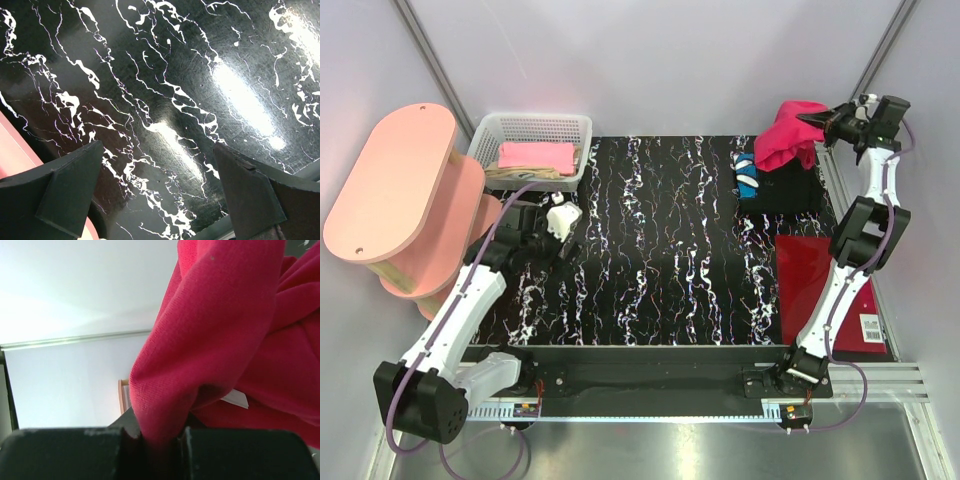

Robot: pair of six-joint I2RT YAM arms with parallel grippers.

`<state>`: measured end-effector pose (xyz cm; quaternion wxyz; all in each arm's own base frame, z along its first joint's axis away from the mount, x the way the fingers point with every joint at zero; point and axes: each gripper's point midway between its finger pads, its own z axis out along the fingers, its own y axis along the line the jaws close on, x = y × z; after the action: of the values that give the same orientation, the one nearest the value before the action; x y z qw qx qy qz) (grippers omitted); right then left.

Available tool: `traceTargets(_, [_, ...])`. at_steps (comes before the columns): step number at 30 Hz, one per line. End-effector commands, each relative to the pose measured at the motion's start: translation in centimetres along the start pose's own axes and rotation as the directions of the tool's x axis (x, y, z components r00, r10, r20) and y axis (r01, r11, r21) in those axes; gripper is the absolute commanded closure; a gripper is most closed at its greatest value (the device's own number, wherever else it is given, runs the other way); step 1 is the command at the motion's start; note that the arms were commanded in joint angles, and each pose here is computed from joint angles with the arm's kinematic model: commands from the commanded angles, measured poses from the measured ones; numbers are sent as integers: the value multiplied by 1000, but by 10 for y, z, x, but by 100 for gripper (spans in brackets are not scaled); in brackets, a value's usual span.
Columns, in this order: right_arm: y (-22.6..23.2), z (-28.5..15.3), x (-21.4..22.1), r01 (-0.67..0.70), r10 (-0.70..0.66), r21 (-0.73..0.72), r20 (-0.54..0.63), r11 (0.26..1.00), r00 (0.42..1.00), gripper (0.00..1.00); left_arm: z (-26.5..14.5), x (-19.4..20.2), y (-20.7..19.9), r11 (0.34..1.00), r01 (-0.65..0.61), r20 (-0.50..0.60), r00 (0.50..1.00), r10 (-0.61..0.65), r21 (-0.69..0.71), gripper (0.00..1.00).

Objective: Fold and stack the t-shirts
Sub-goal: Put the neatly folded tshirt into the corner of the board with the right arm

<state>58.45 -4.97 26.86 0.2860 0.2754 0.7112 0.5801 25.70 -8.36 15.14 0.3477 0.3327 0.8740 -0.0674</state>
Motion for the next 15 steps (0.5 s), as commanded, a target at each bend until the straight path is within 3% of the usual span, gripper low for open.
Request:
traceTargets(1, [-4, -6, -8, -3, 2, -30, -4, 1000, 1000, 100, 3, -6, 6, 1000, -2, 31, 1000, 3, -19, 1])
traceTargets(15, [-35, 3, -13, -51, 51, -24, -16, 998, 999, 100, 9, -6, 7, 1000, 7, 25, 1000, -7, -16, 1])
